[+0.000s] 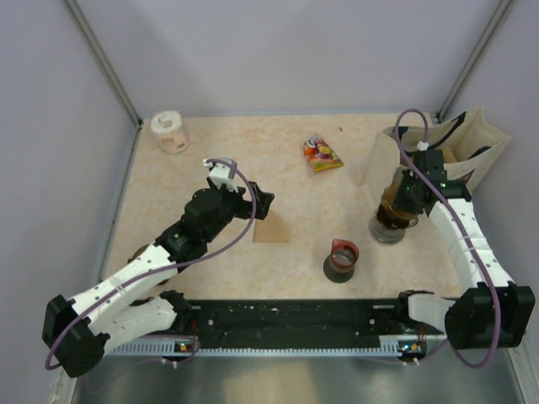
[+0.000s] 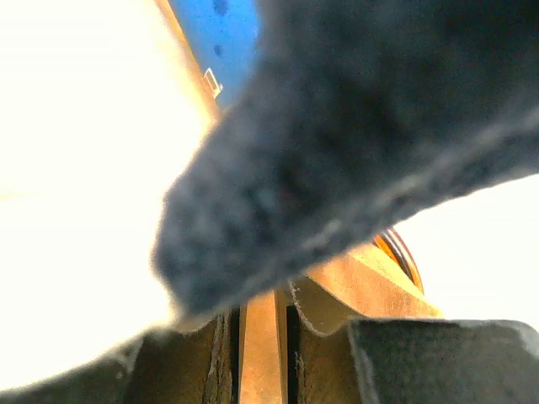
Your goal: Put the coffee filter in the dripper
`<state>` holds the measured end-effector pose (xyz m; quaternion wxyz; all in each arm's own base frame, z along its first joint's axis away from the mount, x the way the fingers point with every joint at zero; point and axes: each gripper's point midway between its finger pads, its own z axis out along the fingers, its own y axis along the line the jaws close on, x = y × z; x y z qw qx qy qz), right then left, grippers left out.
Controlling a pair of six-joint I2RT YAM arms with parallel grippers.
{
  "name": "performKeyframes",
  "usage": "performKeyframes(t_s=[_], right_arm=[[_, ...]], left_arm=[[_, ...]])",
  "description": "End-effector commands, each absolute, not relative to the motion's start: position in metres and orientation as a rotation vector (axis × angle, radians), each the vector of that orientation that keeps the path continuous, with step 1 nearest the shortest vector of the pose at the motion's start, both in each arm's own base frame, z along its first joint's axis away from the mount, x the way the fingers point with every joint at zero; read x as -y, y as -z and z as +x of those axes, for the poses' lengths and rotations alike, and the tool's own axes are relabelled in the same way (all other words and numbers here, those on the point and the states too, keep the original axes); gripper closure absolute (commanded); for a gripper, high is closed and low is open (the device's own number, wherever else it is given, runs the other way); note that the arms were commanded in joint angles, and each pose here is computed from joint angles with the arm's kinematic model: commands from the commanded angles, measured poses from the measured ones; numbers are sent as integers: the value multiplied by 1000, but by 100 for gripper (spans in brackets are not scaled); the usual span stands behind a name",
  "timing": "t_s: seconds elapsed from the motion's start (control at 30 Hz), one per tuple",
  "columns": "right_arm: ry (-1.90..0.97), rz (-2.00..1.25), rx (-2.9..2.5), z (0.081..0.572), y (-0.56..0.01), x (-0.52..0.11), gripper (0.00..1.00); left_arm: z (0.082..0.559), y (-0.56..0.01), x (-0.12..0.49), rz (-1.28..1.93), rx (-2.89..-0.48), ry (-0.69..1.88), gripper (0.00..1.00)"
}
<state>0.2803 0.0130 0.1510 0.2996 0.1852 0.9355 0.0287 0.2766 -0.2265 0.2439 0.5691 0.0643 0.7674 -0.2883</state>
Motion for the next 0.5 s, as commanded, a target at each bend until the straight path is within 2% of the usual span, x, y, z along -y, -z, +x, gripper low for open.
performKeyframes(t_s=[0.0,0.23,0.47], right_arm=[[-116,457,-2400,288,-186,-18,82],[-113,447,-2439,278,-180,-19,78],[-111,424,-2366,279,-207,-16,78]], left_arm=[[278,-264,227,146,-1744,702,1],[278,-263,227,146,-1746,701,1],[278,-264,228,149,-1743,706,1]])
